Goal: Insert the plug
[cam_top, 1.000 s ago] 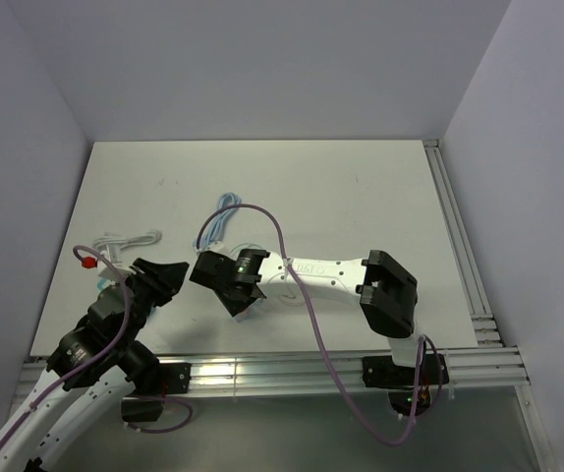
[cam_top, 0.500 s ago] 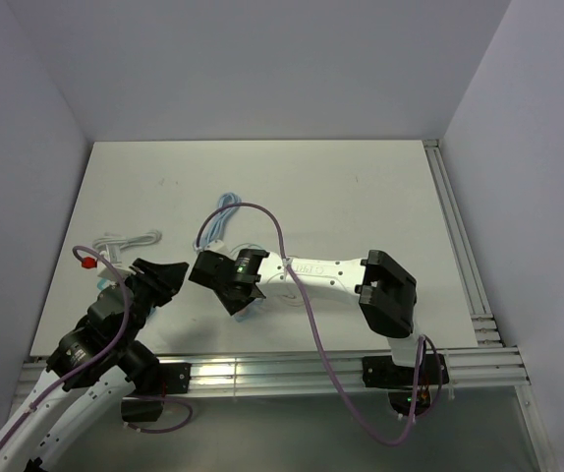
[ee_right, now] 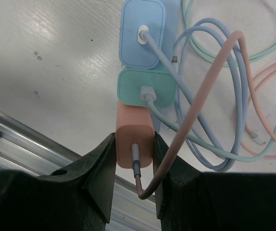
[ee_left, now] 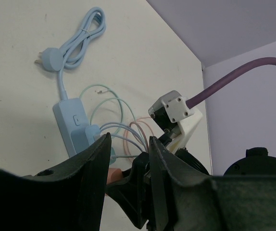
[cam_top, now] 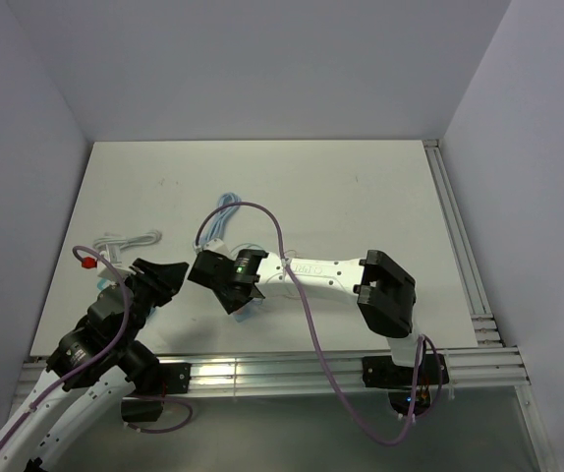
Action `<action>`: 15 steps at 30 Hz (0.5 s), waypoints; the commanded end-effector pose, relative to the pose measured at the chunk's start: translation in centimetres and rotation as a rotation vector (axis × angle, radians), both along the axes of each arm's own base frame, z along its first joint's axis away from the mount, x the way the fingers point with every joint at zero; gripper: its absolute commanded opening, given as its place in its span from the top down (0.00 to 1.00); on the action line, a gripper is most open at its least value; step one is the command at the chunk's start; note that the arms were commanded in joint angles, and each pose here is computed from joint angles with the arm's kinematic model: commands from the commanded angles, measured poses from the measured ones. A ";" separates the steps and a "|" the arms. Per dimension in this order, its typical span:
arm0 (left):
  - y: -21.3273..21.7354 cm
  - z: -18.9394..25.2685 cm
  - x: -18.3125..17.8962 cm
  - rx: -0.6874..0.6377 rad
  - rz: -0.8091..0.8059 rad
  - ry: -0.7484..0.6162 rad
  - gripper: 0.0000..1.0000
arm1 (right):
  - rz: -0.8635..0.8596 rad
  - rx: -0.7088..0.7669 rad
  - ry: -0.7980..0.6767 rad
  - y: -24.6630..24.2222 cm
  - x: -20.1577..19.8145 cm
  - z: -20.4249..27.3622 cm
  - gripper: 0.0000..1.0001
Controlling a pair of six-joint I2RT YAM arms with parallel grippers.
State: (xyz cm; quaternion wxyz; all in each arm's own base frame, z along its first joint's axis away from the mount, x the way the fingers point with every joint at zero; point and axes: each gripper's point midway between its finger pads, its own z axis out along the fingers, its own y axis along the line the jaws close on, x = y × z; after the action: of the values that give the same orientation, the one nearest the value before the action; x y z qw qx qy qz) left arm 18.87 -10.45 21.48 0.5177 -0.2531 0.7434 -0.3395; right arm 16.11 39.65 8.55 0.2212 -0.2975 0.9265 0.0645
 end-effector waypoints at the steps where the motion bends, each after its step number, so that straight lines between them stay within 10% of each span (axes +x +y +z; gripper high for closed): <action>1: 0.2 1.6 0.0 -0.030 0.008 -0.037 0.57 | -0.008 -0.002 0.002 0.2 -0.1 0.1 1.00; 15: 0.2 1.7 0.0 -0.027 0.007 -0.040 0.56 | -0.012 -0.049 0.018 -1.1 -0.6 -0.4 1.00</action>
State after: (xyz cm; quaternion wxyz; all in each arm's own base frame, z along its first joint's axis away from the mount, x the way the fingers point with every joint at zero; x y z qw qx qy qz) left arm 18.88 -10.46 21.46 0.5177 -0.2524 0.7439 -0.3389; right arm 16.03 39.60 8.52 0.2193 -0.2949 0.9278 0.0641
